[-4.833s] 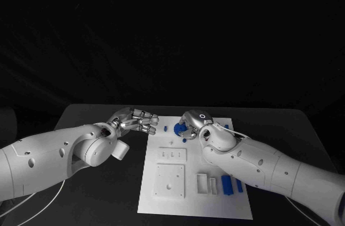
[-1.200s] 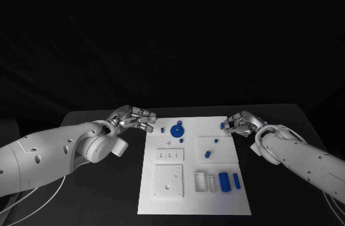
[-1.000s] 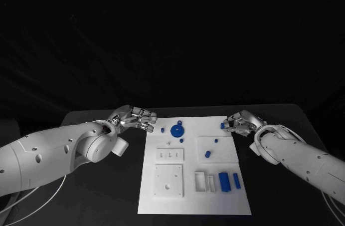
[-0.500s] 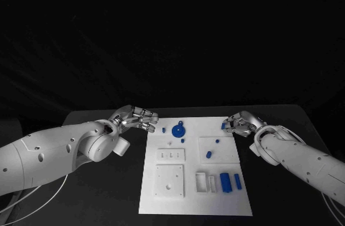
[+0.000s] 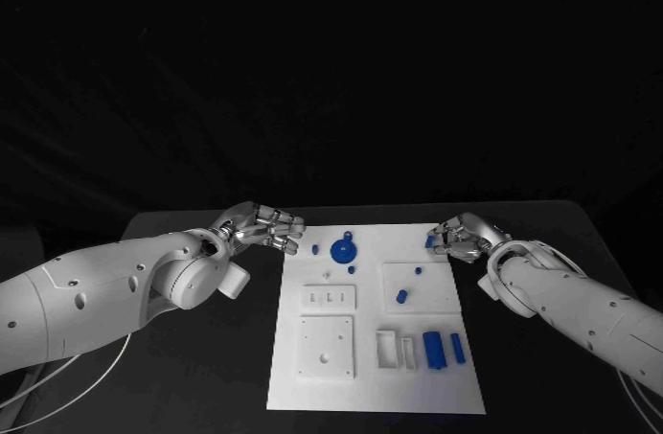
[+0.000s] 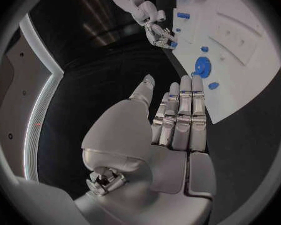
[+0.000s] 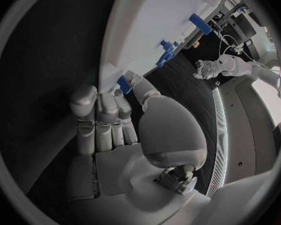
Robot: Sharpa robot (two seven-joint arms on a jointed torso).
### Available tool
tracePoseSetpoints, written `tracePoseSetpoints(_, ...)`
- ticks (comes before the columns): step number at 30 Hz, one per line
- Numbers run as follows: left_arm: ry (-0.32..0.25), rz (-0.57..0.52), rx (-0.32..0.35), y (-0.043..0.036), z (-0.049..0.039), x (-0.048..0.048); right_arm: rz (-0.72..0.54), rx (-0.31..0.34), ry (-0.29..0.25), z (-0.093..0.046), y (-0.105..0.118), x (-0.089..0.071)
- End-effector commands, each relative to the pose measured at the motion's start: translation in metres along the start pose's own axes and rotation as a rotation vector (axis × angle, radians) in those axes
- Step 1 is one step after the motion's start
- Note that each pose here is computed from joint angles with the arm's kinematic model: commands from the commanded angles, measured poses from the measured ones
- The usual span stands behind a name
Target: Assemble the parts on the task board
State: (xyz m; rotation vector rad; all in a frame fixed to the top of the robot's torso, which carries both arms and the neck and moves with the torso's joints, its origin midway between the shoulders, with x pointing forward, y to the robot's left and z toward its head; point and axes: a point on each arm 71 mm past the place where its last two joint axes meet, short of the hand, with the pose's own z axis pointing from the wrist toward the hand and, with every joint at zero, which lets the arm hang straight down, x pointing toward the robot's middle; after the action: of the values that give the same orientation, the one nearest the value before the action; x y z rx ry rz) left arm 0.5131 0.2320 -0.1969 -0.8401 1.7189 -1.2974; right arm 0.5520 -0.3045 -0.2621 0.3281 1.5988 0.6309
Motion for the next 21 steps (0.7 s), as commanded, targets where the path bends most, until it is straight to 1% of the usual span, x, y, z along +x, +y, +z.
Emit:
tracePoseSetpoints(1, 0.019, 0.004, 0.003, -0.0008, 0.0005, 0.0022, -0.003, -0.003, 0.019, 0.0000, 0.0009, 0.0020)
tracePoseSetpoints(10, 0.019, 0.006, 0.001, -0.0005, -0.0001, 0.0016, -0.006, 0.003, 0.013, -0.0004, 0.0008, 0.0011)
tracePoseSetpoints(21, 0.022, 0.008, -0.001, -0.0004, -0.0001, 0.0018, -0.031, 0.032, -0.030, 0.0001, 0.0012, -0.0002)
